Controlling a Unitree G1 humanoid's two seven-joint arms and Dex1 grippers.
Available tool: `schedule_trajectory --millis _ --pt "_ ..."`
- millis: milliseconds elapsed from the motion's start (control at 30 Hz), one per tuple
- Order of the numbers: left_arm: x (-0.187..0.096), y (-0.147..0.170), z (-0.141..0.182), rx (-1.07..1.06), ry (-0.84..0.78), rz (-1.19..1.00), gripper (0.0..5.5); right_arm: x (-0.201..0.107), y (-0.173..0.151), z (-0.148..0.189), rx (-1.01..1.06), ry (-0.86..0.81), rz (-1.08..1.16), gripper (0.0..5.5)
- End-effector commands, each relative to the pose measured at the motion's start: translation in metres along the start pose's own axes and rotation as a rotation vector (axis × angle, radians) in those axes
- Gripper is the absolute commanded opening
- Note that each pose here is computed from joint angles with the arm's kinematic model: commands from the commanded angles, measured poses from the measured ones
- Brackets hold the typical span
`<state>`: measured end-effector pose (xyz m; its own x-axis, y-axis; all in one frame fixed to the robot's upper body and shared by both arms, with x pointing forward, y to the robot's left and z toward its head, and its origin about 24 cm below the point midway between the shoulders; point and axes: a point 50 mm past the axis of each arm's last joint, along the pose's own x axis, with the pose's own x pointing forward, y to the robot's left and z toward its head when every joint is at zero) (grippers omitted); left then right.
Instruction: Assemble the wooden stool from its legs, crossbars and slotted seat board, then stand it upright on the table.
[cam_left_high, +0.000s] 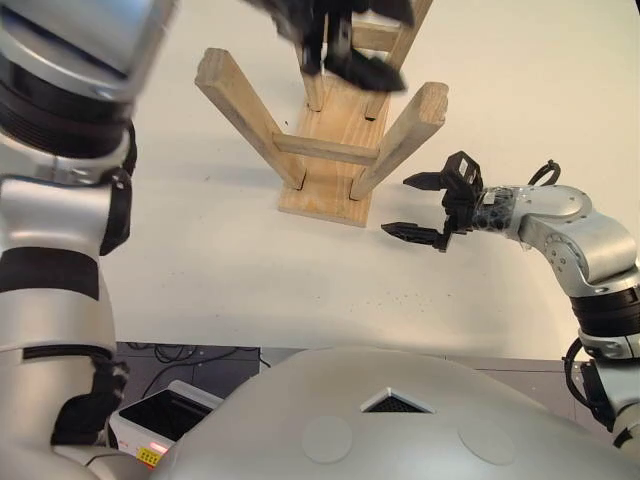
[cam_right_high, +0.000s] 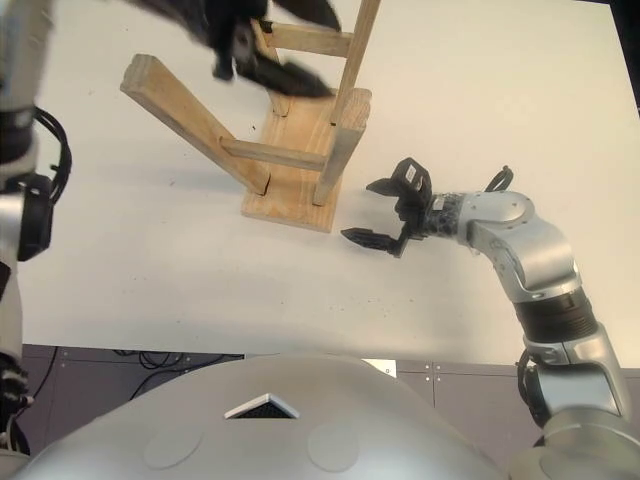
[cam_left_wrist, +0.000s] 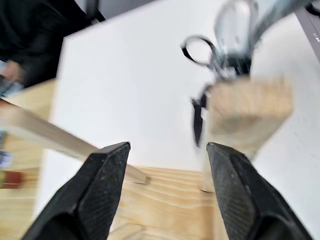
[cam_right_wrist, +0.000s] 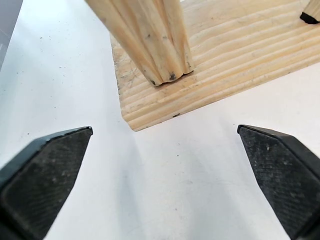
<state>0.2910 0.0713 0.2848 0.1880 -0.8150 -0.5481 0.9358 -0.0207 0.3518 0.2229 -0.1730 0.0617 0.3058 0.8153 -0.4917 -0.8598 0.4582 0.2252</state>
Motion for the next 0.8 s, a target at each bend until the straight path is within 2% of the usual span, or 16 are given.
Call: schedule_trajectory --millis 33,133,167,200,267,300,367,433,500,633,800 --pt "-0.064 0.027 0.005 -0.172 -0.177 0.253 2.8 -0.009 0.011 0.006 -0.04 -0.057 0.028 5.35" --pt "-0.104 0.038 -0.031 -0.447 -0.382 0.411 2.8 -0.016 0.024 0.012 -0.004 -0.156 0.102 5.35" --pt "-0.113 0.038 -0.051 -0.546 -0.433 0.459 2.8 -0.018 0.029 0.014 0.029 -0.189 0.136 5.35" --pt "-0.114 0.036 -0.087 -0.668 -0.437 0.53 2.8 -0.019 0.035 0.018 0.068 -0.23 0.182 5.35" --pt "-0.101 0.021 -0.146 -0.858 -0.397 0.605 2.8 -0.02 0.046 0.024 0.103 -0.255 0.267 5.35" --pt "-0.086 0.011 -0.171 -0.933 -0.373 0.622 2.8 -0.019 0.05 0.025 0.11 -0.247 0.294 5.35" --pt "-0.043 -0.015 -0.198 -1.008 -0.337 0.572 2.8 -0.013 0.053 0.024 0.107 -0.217 0.306 5.35" --pt "-0.009 -0.036 -0.205 -1.052 -0.362 0.527 2.8 -0.003 0.05 0.022 0.071 -0.191 0.27 5.35" --pt "0.009 -0.049 -0.203 -1.073 -0.416 0.479 2.8 0.004 0.045 0.023 0.045 -0.198 0.23 5.35" --pt "0.015 -0.077 -0.179 -1.061 -0.492 0.237 2.8 0.004 0.008 0.035 -0.014 -0.265 0.006 5.35" --pt "0.03 -0.109 -0.149 -1.029 -0.508 0.025 2.8 0.0 -0.043 0.038 -0.105 -0.24 -0.328 5.35"
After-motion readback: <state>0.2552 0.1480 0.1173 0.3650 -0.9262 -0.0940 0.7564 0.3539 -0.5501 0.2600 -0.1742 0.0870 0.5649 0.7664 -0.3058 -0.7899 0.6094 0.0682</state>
